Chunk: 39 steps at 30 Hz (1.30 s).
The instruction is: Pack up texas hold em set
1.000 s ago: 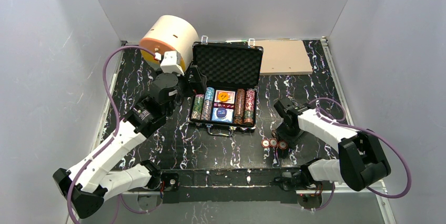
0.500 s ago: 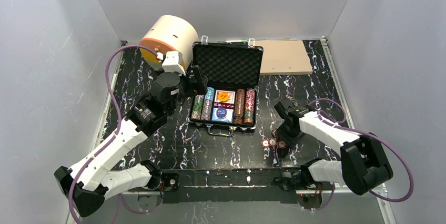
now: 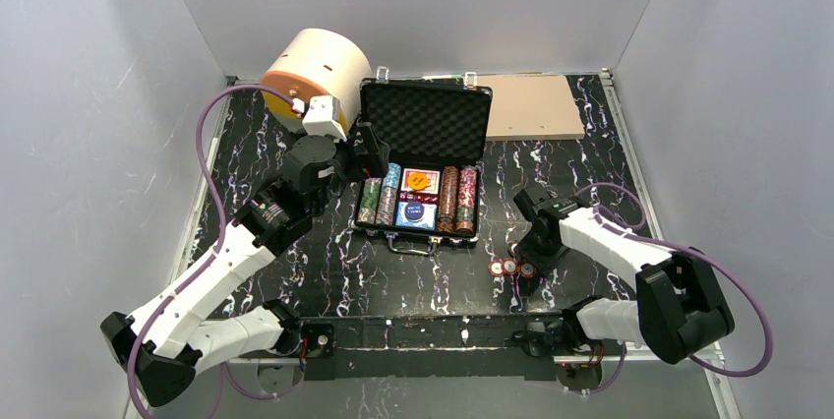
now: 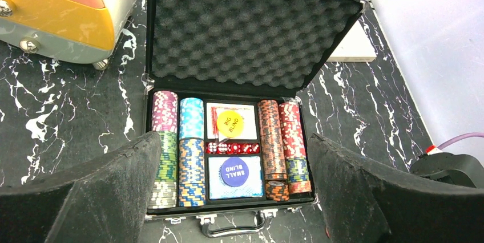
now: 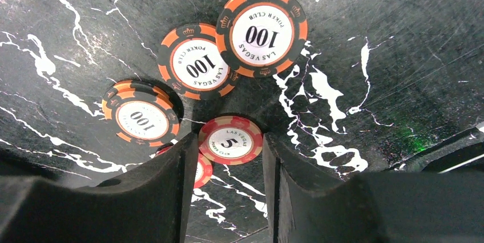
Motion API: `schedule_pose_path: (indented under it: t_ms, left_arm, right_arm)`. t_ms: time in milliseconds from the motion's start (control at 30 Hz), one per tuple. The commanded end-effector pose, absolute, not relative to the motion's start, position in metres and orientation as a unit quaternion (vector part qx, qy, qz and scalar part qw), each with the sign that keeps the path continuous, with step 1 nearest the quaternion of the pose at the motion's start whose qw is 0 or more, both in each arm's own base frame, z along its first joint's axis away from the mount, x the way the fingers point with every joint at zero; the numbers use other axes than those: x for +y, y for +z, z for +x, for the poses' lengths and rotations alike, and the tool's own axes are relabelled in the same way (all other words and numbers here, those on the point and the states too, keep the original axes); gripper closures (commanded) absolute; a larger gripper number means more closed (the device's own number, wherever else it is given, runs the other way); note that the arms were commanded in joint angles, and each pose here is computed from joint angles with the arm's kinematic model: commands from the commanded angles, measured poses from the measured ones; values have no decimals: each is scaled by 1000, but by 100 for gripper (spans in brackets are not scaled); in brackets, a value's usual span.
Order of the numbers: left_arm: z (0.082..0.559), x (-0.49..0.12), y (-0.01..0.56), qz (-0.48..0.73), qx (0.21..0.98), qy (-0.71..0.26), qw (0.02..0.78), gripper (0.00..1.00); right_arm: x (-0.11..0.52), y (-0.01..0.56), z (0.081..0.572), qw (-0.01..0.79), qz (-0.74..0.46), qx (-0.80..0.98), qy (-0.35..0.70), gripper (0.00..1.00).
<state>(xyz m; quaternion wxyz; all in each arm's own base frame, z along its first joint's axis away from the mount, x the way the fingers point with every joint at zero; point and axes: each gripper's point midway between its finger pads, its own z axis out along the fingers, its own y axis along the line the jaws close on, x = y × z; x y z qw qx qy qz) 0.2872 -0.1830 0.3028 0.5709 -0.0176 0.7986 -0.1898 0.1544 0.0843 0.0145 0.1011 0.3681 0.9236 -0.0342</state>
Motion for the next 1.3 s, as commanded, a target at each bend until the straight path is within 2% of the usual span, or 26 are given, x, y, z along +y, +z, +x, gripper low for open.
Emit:
schedule_pose_path:
  t_ms: [0,633,1033,1267]
  left_arm:
    - [285,-185,317,-20,790,-206,577,3]
    - [286,-179,316,-18,786,-193,587,3]
    - [286,-176,314,-18,788,-185,587,3]
    - [288,-178,311,-17,790,-182,585,3]
  right_arm:
    - [74,10,153,99,354,927,-67,53]
    - [109,55,173,105,315,943,29,52]
    - [124,33,168,63,288,955,44,50]
    - [120,20,160,41,276,960,24,44]
